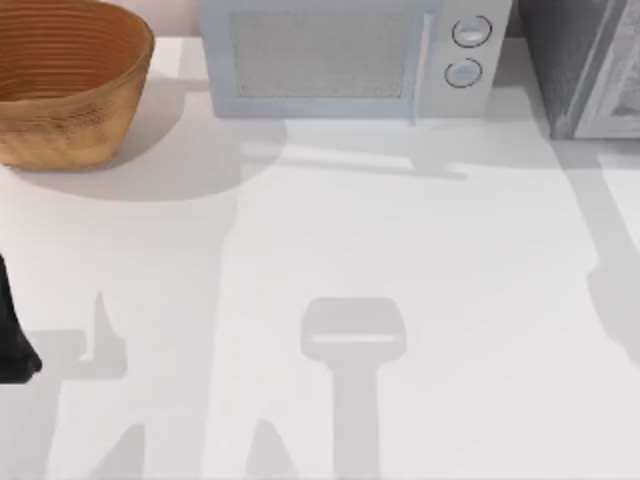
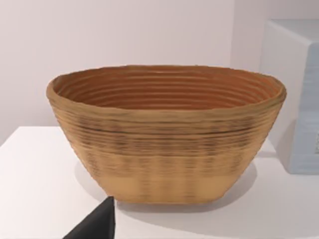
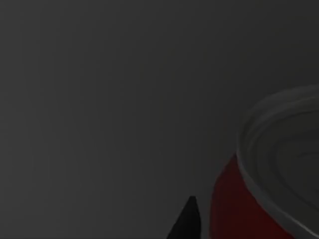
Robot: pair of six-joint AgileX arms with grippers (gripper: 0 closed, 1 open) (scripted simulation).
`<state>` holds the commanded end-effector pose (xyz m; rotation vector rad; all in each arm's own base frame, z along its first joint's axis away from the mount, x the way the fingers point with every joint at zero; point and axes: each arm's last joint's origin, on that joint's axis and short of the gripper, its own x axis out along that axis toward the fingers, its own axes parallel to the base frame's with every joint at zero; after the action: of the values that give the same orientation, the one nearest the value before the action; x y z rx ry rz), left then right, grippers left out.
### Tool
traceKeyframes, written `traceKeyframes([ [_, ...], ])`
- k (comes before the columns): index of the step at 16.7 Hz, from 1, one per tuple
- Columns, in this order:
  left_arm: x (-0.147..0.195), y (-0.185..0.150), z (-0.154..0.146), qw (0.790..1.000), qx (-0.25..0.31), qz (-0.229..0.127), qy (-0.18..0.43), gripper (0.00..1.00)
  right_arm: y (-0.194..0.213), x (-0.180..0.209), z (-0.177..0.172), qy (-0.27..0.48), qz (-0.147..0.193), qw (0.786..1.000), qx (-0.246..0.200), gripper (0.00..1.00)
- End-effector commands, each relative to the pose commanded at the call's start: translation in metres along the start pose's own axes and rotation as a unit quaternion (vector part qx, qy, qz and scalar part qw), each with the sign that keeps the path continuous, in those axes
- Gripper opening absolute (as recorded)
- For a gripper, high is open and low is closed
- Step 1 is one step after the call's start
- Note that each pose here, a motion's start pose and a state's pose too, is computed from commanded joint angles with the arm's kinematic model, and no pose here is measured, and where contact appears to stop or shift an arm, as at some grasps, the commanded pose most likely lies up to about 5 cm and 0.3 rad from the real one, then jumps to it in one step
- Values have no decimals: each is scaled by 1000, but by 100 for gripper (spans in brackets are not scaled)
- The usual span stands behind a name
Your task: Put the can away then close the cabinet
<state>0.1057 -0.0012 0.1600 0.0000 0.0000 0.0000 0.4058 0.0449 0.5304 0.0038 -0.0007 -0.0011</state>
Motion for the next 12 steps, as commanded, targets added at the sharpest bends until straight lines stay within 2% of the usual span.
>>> traceKeyframes([
  [10,0,0,0,1000,0,0,0,100,0,0,0,0,0,1000,0,98],
  [12,0,0,0,1000,0,0,0,100,0,0,0,0,0,1000,0,100],
])
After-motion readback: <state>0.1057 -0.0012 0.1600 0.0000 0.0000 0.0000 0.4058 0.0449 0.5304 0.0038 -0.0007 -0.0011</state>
